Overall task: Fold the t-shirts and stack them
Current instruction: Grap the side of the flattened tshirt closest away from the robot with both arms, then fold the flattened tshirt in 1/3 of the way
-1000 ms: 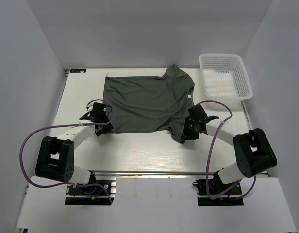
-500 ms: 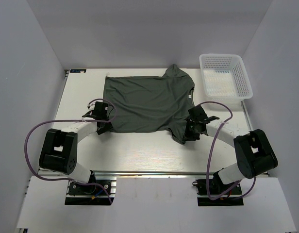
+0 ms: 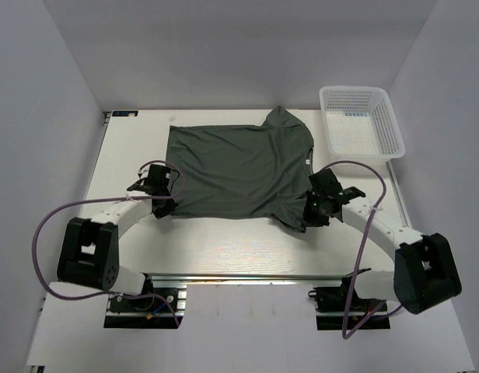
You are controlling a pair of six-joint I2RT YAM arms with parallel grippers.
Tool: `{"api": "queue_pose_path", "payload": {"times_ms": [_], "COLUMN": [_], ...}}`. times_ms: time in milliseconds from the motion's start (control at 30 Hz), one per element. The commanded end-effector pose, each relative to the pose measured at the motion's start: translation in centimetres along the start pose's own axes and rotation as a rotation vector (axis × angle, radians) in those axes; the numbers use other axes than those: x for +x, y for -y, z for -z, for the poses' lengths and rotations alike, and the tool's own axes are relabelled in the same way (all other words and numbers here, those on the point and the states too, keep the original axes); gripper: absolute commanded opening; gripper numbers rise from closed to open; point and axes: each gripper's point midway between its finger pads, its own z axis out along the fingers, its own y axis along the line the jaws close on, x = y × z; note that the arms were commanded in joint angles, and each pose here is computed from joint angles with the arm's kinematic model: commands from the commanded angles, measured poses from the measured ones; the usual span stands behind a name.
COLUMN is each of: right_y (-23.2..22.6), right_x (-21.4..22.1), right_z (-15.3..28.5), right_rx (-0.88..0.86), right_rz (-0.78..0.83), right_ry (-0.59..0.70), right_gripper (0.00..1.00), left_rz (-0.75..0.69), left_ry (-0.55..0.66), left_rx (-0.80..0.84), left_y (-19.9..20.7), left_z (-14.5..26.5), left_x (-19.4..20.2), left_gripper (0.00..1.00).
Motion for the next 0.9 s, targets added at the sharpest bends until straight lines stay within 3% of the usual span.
{"api": "queue_pose_path", "payload": {"times_ms": [0, 133, 467, 567, 867], "right_y": [0.6, 0.7, 2.5, 1.2, -3.2], "right_x": [-0.7, 1.1, 7.3, 5.5, -2.9], "right_z": [2.4, 3.8, 2.1, 2.3, 4.1], "right_rx": [0.047, 0.013, -0.018, -0.073, -0.105], "right_rz": [0.009, 0.003, -0.001, 0.029, 0.092], "right_ry": [0.016, -0.018, -0.174, -0.117, 0.015], "right_gripper": [0.00, 0.00, 0.00, 0.00, 0.00], "left_rz": [0.021, 0.062, 0.073, 0.069, 0.082], "left_ry": [0.014, 0.042, -0.063, -0.059, 0.029], "left_rx": [0.031, 0.055, 0.081, 0.133, 0.200], "left_y": [-0.2, -0.7, -2.0, -1.2, 2.0], "left_z": [2.8, 4.2, 3.7, 3.9, 6.1], "left_x": [-0.3, 0.1, 4.9, 4.8, -0.5], "left_gripper": [0.00, 0.00, 0.00, 0.00, 0.00]}}
